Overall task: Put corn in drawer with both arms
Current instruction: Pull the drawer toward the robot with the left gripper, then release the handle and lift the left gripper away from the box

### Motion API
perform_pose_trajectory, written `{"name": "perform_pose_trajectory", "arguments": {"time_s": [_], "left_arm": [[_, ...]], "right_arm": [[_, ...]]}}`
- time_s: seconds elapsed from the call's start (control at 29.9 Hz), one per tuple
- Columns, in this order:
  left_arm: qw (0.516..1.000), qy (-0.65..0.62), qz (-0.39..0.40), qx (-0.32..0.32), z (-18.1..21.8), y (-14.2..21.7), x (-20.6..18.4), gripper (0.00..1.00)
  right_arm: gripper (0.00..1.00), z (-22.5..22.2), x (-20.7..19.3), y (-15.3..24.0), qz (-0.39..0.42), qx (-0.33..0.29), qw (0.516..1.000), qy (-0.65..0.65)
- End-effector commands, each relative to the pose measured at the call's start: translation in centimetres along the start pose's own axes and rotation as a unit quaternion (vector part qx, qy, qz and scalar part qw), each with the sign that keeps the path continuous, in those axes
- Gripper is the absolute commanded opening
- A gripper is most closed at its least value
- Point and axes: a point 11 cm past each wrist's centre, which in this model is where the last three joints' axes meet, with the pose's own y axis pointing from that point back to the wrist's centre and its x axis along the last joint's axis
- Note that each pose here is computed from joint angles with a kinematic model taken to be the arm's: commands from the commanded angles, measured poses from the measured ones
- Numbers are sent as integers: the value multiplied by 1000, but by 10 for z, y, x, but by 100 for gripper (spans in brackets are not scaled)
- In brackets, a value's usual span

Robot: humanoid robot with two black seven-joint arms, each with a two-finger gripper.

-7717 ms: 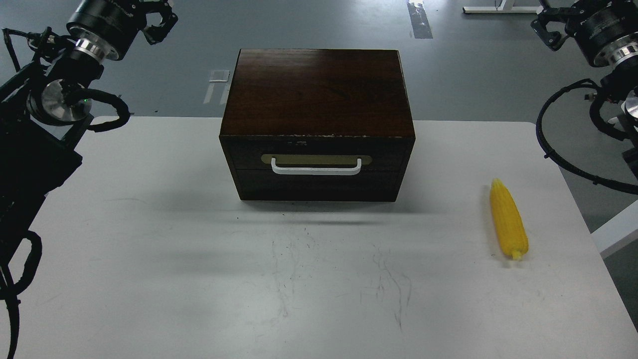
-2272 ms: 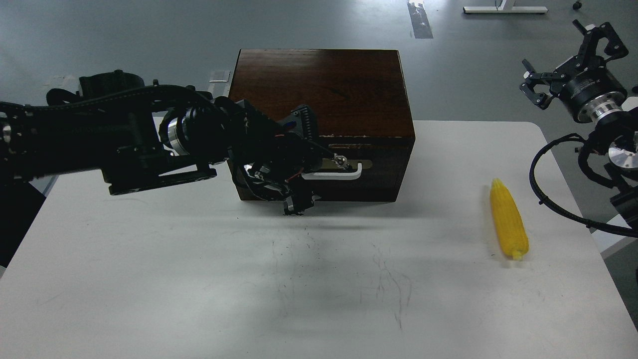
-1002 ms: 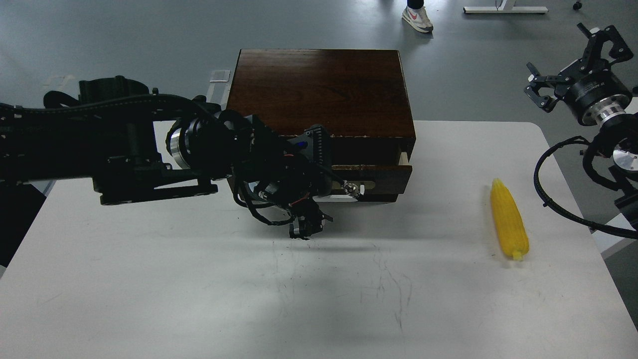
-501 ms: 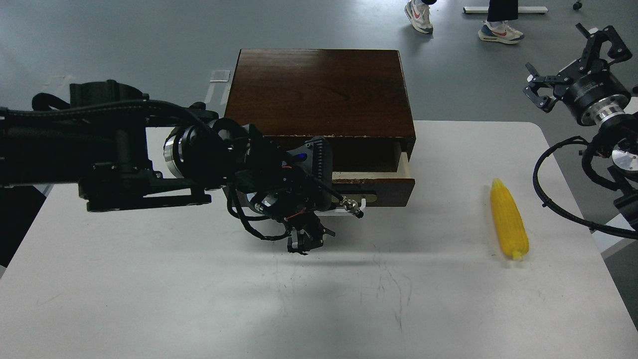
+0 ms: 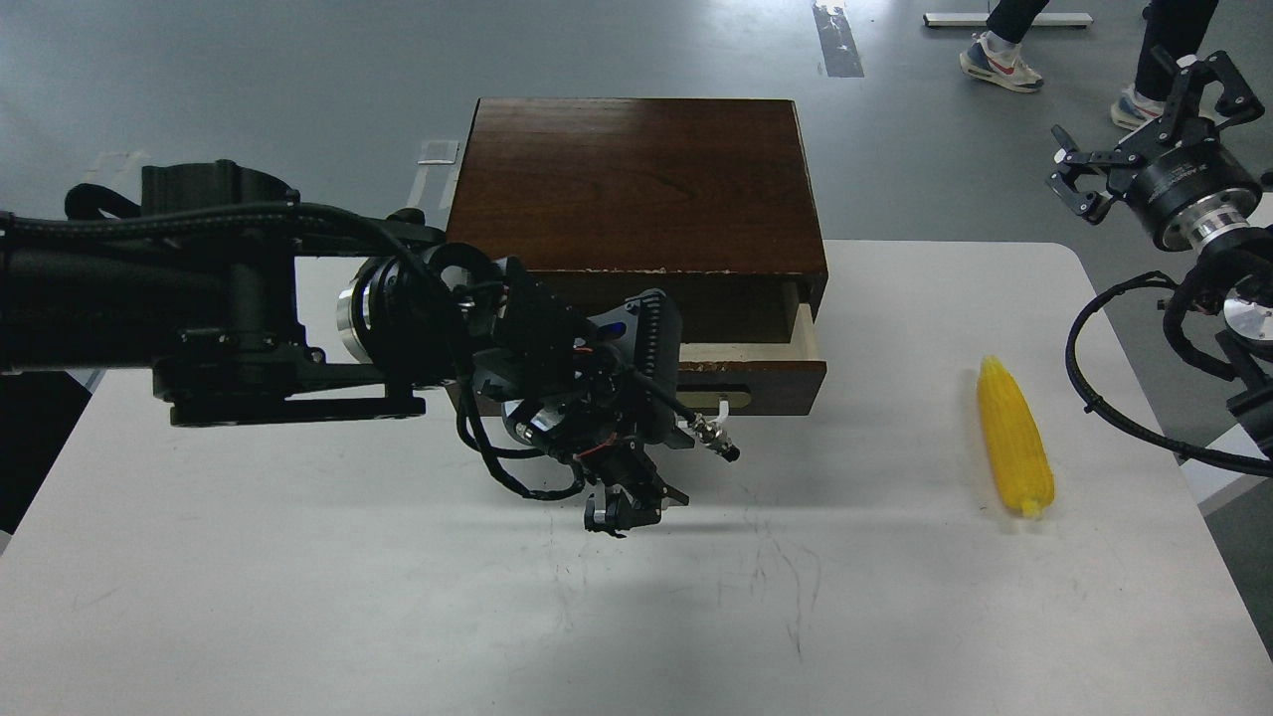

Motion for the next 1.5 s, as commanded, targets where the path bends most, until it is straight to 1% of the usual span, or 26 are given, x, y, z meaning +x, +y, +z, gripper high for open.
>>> {"name": "perform_pose_trajectory", "arguments": {"time_s": [0.0,0.03,0.1,0.17,0.23,0.3,0.33,0.37,0.43,0.57,0.63,0.7,0.73,0.77,0.84,0.87,0.9,0.94,1.0,1.04,1.1,1.17,1.2,1.27,1.3,1.47], "left_arm": [[1000,1,2,1,-1,1,1,49],[1000,1,3,2,-1,2,2,50],[1000,1,15,10,-6,8,9,57],[997,27,71,21,-16,32,33,84],[988,80,131,8,-20,54,51,95],[976,129,175,-14,-22,68,61,96],[955,193,220,-44,-24,81,69,97],[942,225,243,-63,-24,87,73,97],[883,332,313,-110,-38,114,79,97],[821,420,363,-133,-61,134,72,97],[768,484,398,-129,-88,141,54,97],[734,515,425,-124,-105,148,42,98],[695,546,453,-118,-123,154,27,98],[675,559,466,-115,-131,155,20,98],[596,604,520,-95,-164,165,-15,98],[575,614,533,-96,-170,164,-20,98],[533,631,555,-100,-180,164,-31,98],[532,632,555,-100,-180,164,-31,98],[435,660,602,-113,-196,170,-58,98],[409,665,614,-119,-199,173,-64,98],[317,676,649,-144,-207,179,-84,98],[271,680,664,-153,-210,180,-98,98],[227,680,678,-162,-212,183,-110,98],[170,676,694,-177,-213,186,-125,98],[144,675,700,-184,-211,186,-134,98],[101,669,712,-188,-206,185,-156,98]], "right_arm": [[100,0,0,0,-1,0,1000,0],[100,-1,1,0,1,1,1000,0],[100,0,1,0,0,0,1000,0],[100,-4,3,2,2,0,1000,6],[100,-8,7,5,5,-8,1000,27],[100,-7,7,6,5,-19,999,41],[100,-11,7,6,3,-25,998,56],[100,-14,7,7,4,-25,998,61],[100,-36,4,8,-1,-16,997,80],[100,-59,-4,9,-13,-23,991,130],[100,-72,-18,8,-31,-45,979,194],[100,-74,-25,9,-42,-62,970,232],[100,-75,-34,9,-56,-78,959,268],[100,-75,-38,9,-64,-86,952,286],[100,-71,-54,13,-95,-120,920,360],[100,-70,-60,14,-105,-128,910,380],[100,-67,-69,17,-124,-142,887,421],[100,-67,-70,17,-124,-142,887,421],[100,-58,-84,21,-153,-173,831,507],[100,-54,-86,23,-159,-182,814,528],[100,-38,-92,31,-181,-219,726,626],[100,-32,-94,36,-188,-234,675,674],[100,-23,-95,41,-199,-245,628,711],[100,-9,-96,47,-214,-258,575,746],[100,-1,-89,50,-218,-273,552,757],[100,18,-66,63,-225,-321,516,762]]}}
